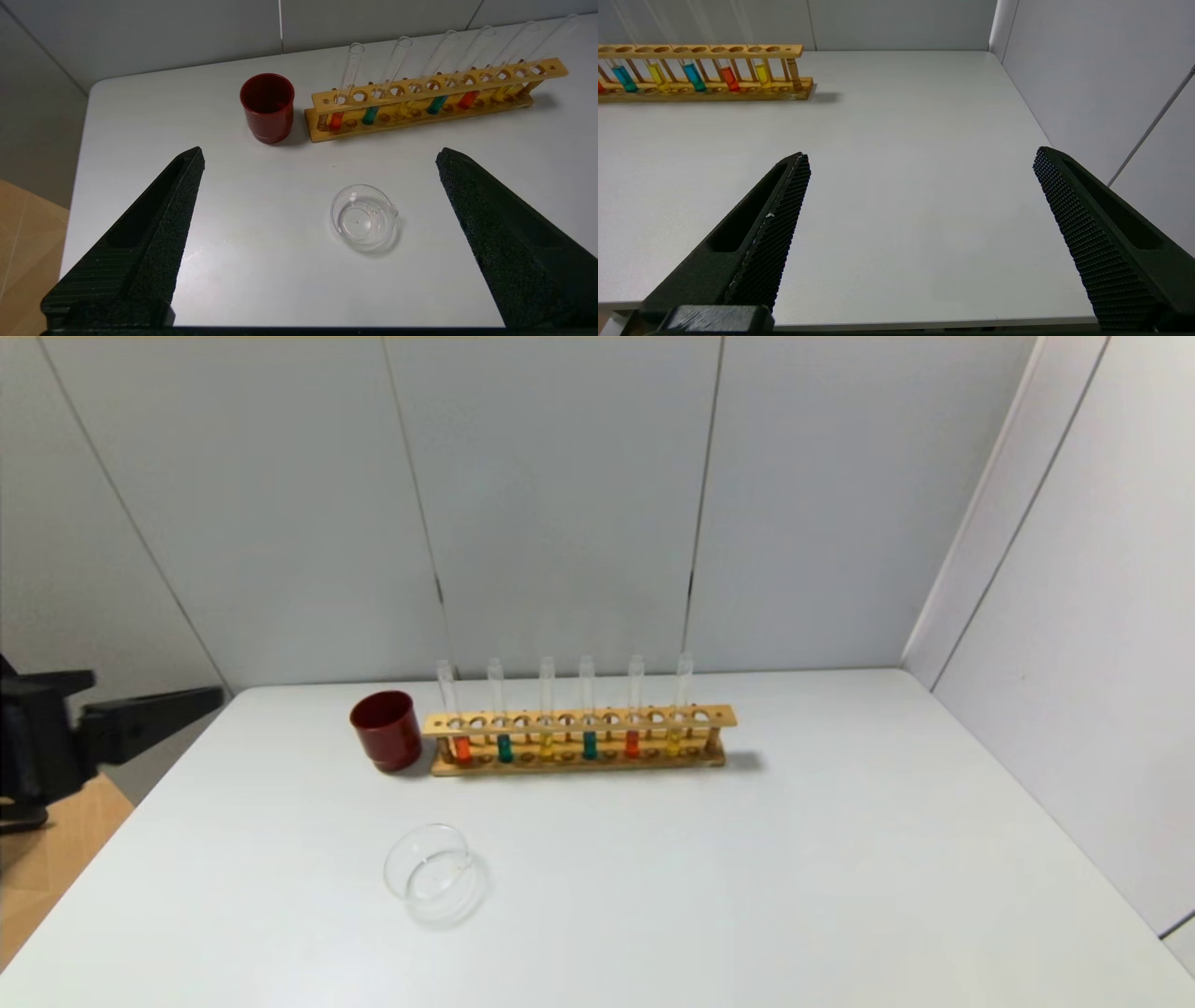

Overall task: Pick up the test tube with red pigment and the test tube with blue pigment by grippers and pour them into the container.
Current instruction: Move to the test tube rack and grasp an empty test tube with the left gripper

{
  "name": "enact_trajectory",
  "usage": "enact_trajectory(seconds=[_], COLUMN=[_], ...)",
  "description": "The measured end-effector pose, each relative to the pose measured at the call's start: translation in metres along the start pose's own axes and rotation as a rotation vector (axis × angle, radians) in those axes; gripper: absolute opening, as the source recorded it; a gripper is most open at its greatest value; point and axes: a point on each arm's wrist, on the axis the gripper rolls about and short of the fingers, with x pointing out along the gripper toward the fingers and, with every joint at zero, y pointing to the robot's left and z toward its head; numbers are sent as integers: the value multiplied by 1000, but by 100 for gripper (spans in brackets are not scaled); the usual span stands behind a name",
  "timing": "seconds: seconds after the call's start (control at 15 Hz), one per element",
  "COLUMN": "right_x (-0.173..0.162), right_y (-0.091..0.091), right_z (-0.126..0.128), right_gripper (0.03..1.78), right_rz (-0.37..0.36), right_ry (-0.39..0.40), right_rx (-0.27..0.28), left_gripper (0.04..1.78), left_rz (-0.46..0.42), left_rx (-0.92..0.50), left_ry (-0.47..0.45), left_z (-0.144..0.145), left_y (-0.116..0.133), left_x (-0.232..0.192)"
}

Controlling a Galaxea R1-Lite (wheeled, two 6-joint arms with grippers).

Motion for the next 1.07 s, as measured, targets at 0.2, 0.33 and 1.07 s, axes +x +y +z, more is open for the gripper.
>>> enact_trajectory(seconds=[0.2, 0.33, 1.07], right_x=[0, 0, 0], right_y=[0, 0, 0], right_z=[0, 0, 0], right_gripper=[175, 175, 175], right_rz=[0, 0, 0], right_ry=[0, 0, 0], right_rx=[0, 0, 0], left_gripper=[175, 175, 175], left_rz=[-43, -67, -129], left_rx=[6, 10, -35], left_ry=[22, 32, 128], left_z=[15, 13, -57], left_y=[1, -1, -15], left_x=[66, 105, 236])
